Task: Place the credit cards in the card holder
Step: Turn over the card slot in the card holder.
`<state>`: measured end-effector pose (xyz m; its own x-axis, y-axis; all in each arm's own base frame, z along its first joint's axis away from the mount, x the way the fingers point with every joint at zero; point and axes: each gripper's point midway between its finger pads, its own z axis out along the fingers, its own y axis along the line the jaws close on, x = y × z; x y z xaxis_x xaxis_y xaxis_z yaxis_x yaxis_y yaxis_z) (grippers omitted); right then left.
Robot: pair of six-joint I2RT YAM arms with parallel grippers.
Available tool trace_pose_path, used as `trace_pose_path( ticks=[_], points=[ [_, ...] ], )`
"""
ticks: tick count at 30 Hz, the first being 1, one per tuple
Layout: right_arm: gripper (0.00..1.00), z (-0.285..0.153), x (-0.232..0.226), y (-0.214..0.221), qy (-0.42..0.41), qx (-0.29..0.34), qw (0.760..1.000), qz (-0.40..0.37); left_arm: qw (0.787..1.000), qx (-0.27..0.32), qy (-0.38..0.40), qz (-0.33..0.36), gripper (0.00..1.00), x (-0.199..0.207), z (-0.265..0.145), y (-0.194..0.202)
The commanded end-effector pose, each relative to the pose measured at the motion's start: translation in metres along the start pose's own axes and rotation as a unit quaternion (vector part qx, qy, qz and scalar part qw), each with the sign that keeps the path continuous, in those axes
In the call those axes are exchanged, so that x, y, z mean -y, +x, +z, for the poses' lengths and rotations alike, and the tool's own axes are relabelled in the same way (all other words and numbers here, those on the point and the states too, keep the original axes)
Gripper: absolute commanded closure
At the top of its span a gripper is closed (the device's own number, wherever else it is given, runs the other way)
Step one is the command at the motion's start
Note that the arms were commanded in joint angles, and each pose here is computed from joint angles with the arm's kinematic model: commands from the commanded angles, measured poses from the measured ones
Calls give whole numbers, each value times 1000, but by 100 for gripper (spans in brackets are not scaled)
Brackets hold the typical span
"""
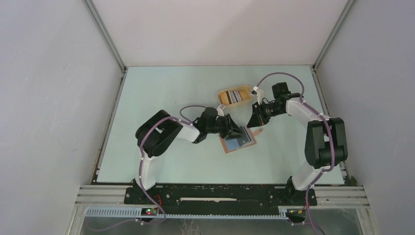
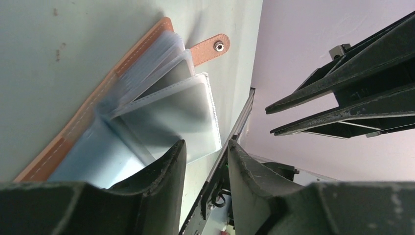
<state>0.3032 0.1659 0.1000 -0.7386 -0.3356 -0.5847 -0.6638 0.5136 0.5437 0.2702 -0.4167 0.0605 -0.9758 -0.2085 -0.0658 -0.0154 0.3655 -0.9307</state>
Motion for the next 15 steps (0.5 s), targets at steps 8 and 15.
trace_pose_path(
  ticks=[8, 15],
  points=[
    [74, -29, -19, -32, -27, 63, 997, -36, 998, -21, 1, 55, 55, 15, 12, -1],
    [65, -47, -25, -56, 0, 98, 992, -84, 996, -55, -55, 51, 54, -12, 19, 4]
  ],
)
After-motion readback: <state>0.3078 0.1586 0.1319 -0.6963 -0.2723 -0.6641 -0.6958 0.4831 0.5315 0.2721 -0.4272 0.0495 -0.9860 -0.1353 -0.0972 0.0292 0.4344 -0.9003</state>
